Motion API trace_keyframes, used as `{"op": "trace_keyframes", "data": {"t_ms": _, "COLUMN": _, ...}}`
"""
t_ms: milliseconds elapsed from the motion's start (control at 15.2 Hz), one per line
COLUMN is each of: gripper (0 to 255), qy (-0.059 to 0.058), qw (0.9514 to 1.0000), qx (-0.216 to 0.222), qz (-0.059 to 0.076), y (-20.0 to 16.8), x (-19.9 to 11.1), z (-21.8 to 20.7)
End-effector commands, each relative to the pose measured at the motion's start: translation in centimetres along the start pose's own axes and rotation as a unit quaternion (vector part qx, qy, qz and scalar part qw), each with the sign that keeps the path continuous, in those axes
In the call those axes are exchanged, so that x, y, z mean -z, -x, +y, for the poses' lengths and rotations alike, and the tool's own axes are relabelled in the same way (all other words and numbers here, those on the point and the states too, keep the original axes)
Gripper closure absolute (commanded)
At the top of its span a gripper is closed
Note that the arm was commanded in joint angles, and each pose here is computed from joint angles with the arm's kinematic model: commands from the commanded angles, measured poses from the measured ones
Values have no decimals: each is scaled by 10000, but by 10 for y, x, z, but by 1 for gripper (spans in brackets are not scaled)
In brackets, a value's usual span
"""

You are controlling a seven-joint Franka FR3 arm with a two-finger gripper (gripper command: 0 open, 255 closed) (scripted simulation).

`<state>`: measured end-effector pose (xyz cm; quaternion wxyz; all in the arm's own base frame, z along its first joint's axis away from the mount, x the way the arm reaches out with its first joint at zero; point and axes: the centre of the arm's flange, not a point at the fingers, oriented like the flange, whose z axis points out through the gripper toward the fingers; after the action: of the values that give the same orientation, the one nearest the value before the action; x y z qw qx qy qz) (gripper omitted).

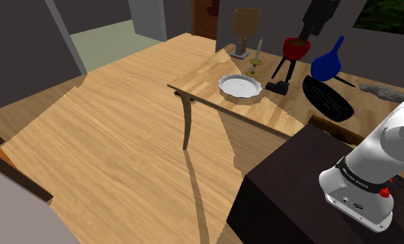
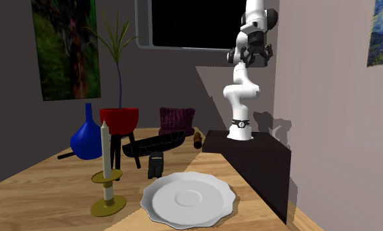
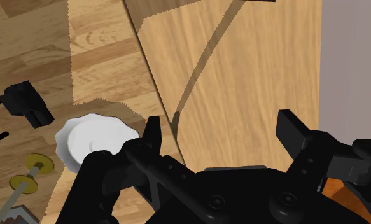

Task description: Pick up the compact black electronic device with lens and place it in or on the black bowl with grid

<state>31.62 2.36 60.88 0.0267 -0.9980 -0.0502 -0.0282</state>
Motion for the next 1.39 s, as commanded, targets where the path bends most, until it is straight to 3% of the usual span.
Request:
{"op": "trace_keyframes", "data": {"t_ms": 0, "gripper": 0, "qy": 0, "qw": 10000, "qx": 0, "qz": 0, "y": 0, "x": 0, "z": 0}}
{"op": "trace_keyframes", "data": {"t_ms": 1320, "gripper": 0, "qy": 100, "qw": 9989, "qx": 408, "qz": -205, "y": -67, "x": -160, "z": 198}}
